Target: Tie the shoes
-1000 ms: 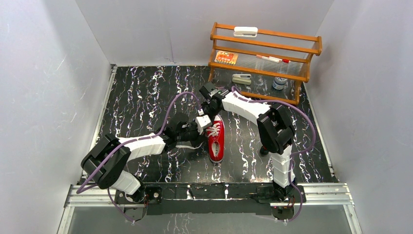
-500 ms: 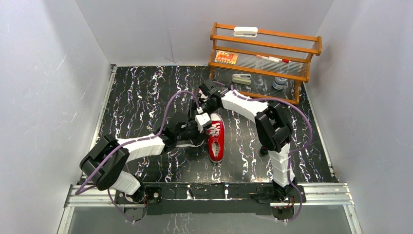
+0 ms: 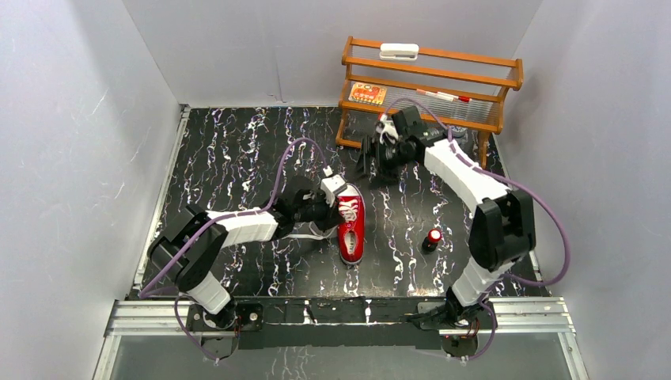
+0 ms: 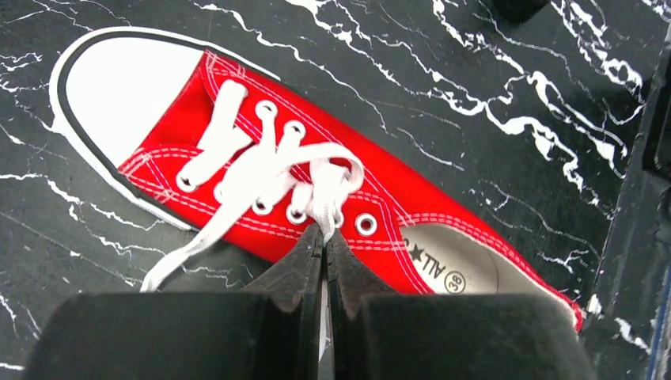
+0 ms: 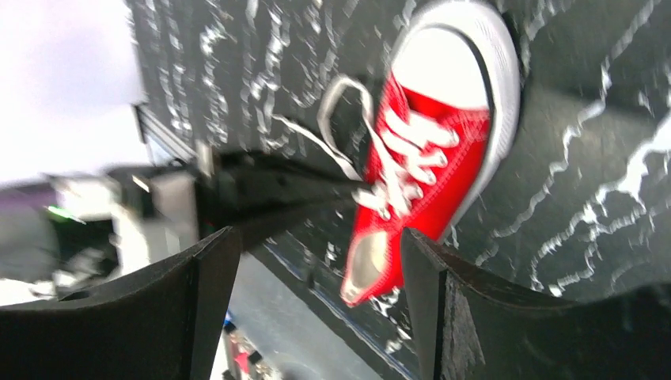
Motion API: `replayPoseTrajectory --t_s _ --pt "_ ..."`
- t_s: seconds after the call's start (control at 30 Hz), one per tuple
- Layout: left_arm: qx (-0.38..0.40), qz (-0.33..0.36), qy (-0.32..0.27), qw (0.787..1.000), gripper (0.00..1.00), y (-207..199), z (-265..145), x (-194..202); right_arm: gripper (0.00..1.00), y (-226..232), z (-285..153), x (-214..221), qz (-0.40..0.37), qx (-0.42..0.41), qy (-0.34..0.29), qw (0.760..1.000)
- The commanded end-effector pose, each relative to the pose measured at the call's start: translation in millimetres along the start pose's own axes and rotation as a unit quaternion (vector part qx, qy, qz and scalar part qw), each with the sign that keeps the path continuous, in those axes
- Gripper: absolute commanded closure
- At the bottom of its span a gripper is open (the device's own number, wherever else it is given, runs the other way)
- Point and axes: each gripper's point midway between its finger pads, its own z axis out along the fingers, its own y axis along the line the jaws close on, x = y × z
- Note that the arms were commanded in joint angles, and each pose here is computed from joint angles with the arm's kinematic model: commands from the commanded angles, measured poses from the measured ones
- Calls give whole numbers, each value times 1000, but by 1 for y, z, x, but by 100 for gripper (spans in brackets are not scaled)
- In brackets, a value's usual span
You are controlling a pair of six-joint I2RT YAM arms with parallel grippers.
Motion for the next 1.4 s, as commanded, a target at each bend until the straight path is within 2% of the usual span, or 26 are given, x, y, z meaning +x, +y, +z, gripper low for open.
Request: replayPoseTrajectory --t_s 0.0,0.1,0.23,0.33,0.5,0.6,0.77,0.8,0.87,1.0,1.2,1.37 --pt "30 -41 2 999 100 -4 4 -18 19 -40 -6 60 -58 61 38 996" --pt "42 -67 19 997 100 -6 5 -14 19 -45 -11 81 -101 65 21 992" --pt "50 -101 40 993 100 -7 7 -5 19 -27 -14 101 -181 51 -3 982" --pt "53 -119 44 990 100 -6 7 -6 19 -5 -9 118 -257 24 -24 966" --pt "61 -140 61 986 100 -3 10 -9 23 24 16 146 -384 15 -38 922" --pt "78 -140 98 982 100 -3 13 -10 26 36 36 149 -442 27 -56 895" --pt "111 -140 145 973 100 -6 15 -10 32 50 65 150 -538 6 -105 836" --pt "117 -137 150 972 100 -6 15 -10 33 57 69 145 -550 0 -131 825" --pt "124 -141 158 969 100 -4 16 -10 36 57 77 141 -563 1 -152 812" --pt "134 -143 169 966 100 4 17 -8 39 54 96 130 -568 22 -159 807" --pt "122 -139 175 967 100 19 12 -8 44 48 121 106 -530 73 -193 822" --pt "150 -136 166 965 100 20 4 -15 44 41 144 99 -556 89 -187 805"
